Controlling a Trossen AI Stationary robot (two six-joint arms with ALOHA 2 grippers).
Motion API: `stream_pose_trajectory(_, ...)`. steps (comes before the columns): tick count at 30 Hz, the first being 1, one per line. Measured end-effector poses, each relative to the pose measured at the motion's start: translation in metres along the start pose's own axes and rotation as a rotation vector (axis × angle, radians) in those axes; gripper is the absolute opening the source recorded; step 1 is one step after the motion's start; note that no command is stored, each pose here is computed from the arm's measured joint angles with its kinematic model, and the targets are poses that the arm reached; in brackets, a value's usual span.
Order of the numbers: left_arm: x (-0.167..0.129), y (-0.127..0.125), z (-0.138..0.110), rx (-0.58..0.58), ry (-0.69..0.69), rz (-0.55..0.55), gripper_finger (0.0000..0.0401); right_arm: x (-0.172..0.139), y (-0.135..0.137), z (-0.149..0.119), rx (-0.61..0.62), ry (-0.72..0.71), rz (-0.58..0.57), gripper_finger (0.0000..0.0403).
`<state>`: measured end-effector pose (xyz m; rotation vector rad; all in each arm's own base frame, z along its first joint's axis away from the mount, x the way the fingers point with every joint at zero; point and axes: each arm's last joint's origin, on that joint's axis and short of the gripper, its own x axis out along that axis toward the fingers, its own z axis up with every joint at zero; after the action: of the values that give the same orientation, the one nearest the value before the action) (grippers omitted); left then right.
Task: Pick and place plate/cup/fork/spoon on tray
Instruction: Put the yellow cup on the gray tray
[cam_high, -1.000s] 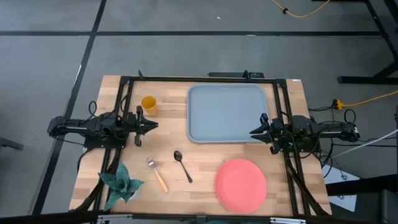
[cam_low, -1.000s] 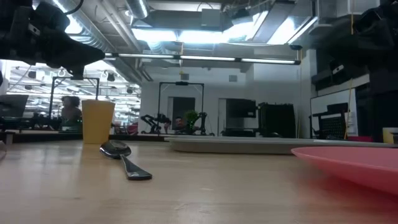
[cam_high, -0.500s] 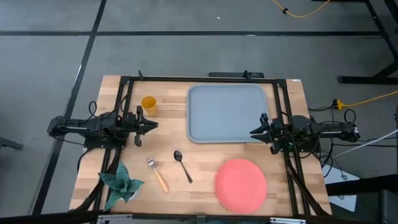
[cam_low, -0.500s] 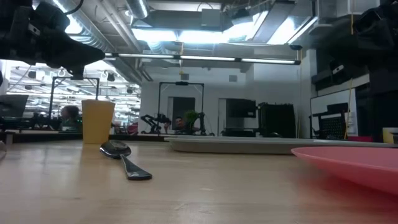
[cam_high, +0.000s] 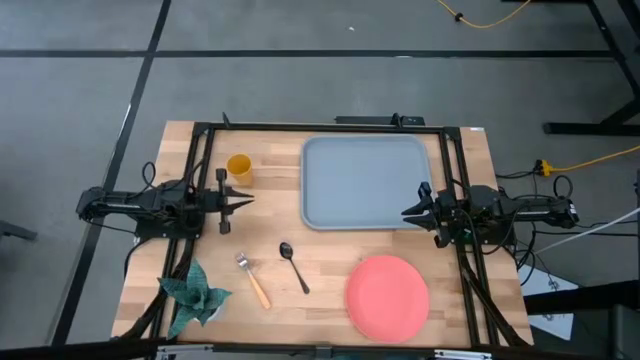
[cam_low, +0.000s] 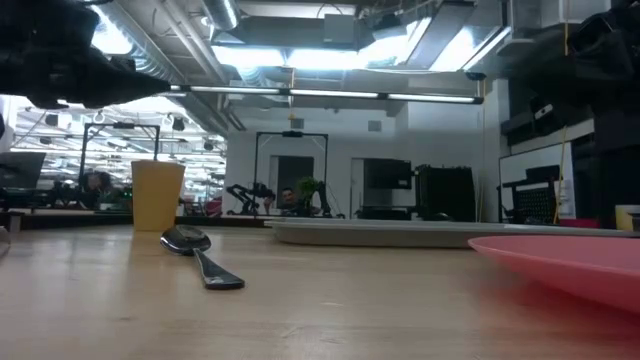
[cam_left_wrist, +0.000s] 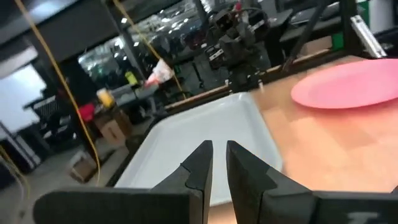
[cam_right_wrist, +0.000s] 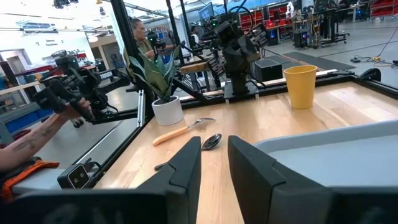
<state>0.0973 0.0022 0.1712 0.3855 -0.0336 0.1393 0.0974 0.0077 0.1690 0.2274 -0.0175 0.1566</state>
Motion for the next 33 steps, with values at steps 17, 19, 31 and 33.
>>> stream_pose_trajectory(17,-0.01,0.014,0.041,-0.421,-0.483,-0.052,0.0041,0.0,-0.003,0.001,0.157,-0.036,-0.1,0.0086)
stream_pose_trajectory(19,-0.01,0.015,0.043,-0.469,-0.468,-0.047,0.0041,0.0,-0.003,0.002,0.18,-0.047,-0.118,0.0086)
stream_pose_trajectory(31,0.022,0.03,0.079,-0.416,-0.067,0.042,0.0041,0.0,-0.004,0.003,0.157,-0.068,-0.157,0.0086)
stream_pose_trajectory(33,0.035,0.031,0.081,-0.345,0.079,0.114,0.0041,0.0,-0.004,0.003,0.156,-0.067,-0.157,0.0086)
